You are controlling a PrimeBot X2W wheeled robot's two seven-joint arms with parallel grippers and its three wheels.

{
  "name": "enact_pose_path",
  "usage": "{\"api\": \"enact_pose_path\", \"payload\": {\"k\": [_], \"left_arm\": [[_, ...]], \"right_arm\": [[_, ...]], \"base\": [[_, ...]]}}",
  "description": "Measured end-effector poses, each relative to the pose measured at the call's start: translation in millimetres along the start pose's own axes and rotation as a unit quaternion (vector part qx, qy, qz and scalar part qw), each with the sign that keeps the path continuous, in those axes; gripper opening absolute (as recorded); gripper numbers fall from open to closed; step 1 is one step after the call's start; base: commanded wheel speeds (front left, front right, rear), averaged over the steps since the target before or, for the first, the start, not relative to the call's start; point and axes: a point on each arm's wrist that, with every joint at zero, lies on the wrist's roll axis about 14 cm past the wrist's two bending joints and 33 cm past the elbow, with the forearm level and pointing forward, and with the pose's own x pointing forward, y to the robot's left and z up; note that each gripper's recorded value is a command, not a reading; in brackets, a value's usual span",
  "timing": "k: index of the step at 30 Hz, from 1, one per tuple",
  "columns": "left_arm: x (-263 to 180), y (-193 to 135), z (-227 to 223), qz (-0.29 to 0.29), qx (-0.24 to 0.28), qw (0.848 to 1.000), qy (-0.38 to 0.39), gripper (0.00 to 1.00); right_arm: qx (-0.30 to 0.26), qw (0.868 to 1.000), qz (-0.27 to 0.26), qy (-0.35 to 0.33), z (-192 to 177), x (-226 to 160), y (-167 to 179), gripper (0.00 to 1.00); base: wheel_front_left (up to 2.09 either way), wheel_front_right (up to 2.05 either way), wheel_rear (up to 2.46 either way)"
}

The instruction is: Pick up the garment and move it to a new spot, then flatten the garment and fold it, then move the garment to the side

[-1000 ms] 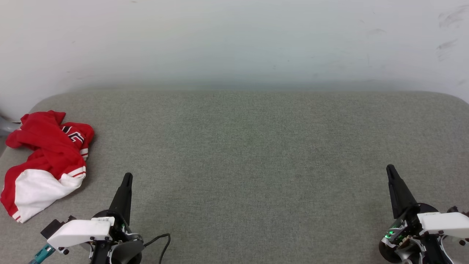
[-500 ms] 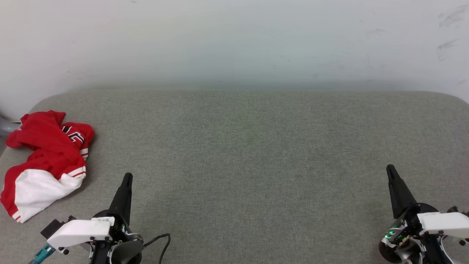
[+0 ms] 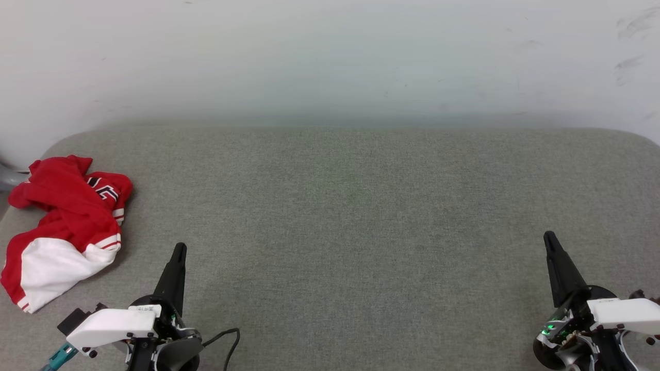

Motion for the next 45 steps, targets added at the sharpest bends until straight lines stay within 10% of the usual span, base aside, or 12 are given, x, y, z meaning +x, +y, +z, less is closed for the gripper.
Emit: {"api": "enact_pose_path", "payload": {"k": [3, 4, 27, 45], "left_arm": [[-0.4, 1.7, -0.2, 0.003, 0.000, 1.000, 0.000, 0.00], [-2.0, 6.2, -0.7, 0.009, -0.001, 1.000, 0.000, 1.00], [-9.4, 9.3, 13.6, 0.022, 0.105, 0.993, -0.040, 1.00], [-4.3, -15.9, 9.8, 0.016, 0.284, 0.957, -0.056, 1.00]], "right_arm": [[0.000, 1.000, -0.003, 0.000, 0.0, -0.6, -1.8, 0.00], [0.001, 1.000, -0.010, 0.000, 0.2, -2.5, -6.6, 1.00], [-0.124, 0.992, -0.018, -0.030, 9.5, -9.1, -9.2, 1.00], [-0.310, 0.949, 0.036, -0.040, 2.9, -3.3, 27.6, 1.00]], "base": [[0.00, 0.00, 0.00], [0.00, 0.00, 0.00], [0.00, 0.00, 0.00], [0.00, 0.00, 0.00]]}}
